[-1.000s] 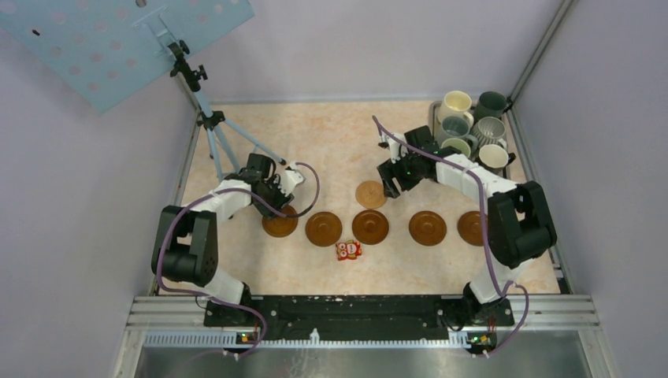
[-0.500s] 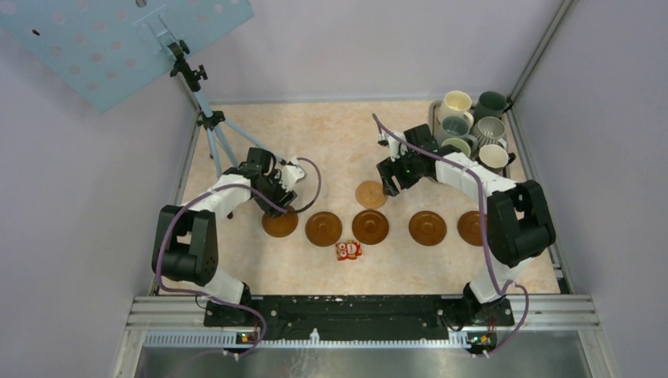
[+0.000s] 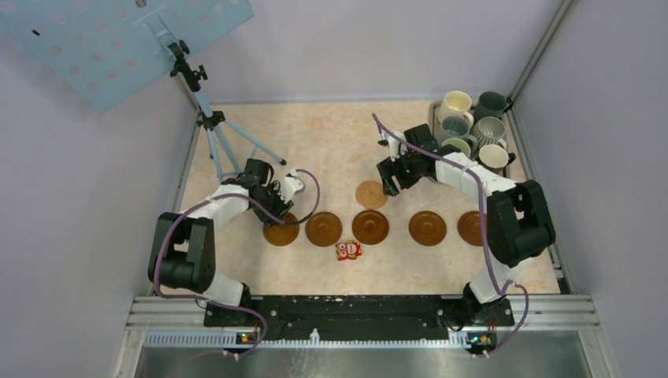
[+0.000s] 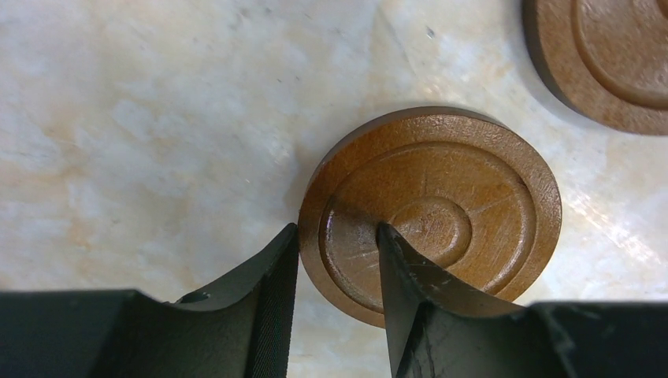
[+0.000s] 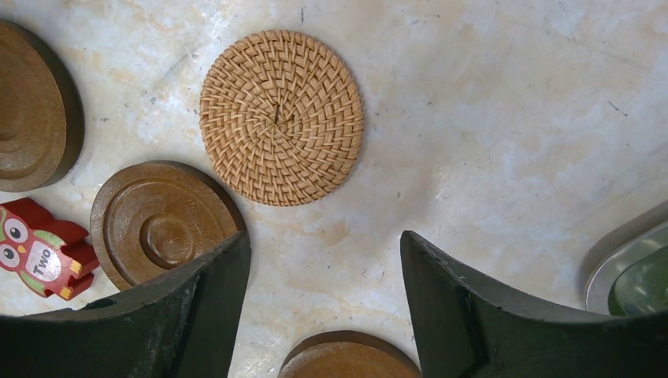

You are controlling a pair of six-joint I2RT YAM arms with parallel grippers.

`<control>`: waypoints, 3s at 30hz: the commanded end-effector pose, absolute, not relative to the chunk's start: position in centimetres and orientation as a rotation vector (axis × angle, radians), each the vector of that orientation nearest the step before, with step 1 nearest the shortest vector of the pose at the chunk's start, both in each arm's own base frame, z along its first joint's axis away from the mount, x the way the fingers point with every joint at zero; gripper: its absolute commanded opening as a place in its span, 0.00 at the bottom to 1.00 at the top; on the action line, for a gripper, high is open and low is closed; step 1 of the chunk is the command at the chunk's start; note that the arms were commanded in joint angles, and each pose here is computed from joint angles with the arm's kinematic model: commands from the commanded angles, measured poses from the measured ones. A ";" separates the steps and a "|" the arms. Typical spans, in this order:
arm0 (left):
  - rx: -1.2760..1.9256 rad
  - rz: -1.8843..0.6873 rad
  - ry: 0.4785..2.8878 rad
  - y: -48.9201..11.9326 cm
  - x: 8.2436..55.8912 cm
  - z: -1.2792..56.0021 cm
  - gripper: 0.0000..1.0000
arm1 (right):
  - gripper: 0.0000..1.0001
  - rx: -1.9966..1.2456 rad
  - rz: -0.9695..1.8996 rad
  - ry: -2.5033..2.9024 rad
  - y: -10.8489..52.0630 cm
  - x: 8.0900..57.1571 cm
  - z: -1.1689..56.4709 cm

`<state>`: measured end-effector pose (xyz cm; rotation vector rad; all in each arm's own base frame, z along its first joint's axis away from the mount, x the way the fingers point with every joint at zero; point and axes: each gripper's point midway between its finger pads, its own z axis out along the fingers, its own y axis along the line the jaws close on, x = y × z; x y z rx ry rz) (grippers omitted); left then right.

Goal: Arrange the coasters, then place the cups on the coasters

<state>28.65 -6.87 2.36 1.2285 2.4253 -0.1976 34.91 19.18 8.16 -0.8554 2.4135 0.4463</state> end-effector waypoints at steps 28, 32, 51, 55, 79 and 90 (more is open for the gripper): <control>1.011 -0.448 2.307 -11.8 32.9 12.0 0.82 | 0.69 -0.856 0.426 2.330 21.4 37.7 10.1; 0.958 -0.460 2.325 -11.8 32.8 12.1 0.86 | 0.68 -0.946 0.364 2.344 22.5 37.4 8.4; 0.867 -0.430 2.337 -11.4 32.5 11.9 0.89 | 0.61 -1.135 0.010 2.424 20.4 38.3 3.0; 0.873 -0.433 2.333 -11.4 32.6 11.7 0.89 | 0.58 -1.151 -0.017 2.476 17.1 37.3 2.6; 0.903 -0.432 2.316 -11.5 32.6 11.2 0.89 | 0.47 -1.278 -0.273 2.463 4.8 35.4 3.2; 0.906 -0.435 2.314 -11.5 32.6 11.1 0.89 | 0.44 -1.298 -0.341 2.453 1.0 35.4 4.2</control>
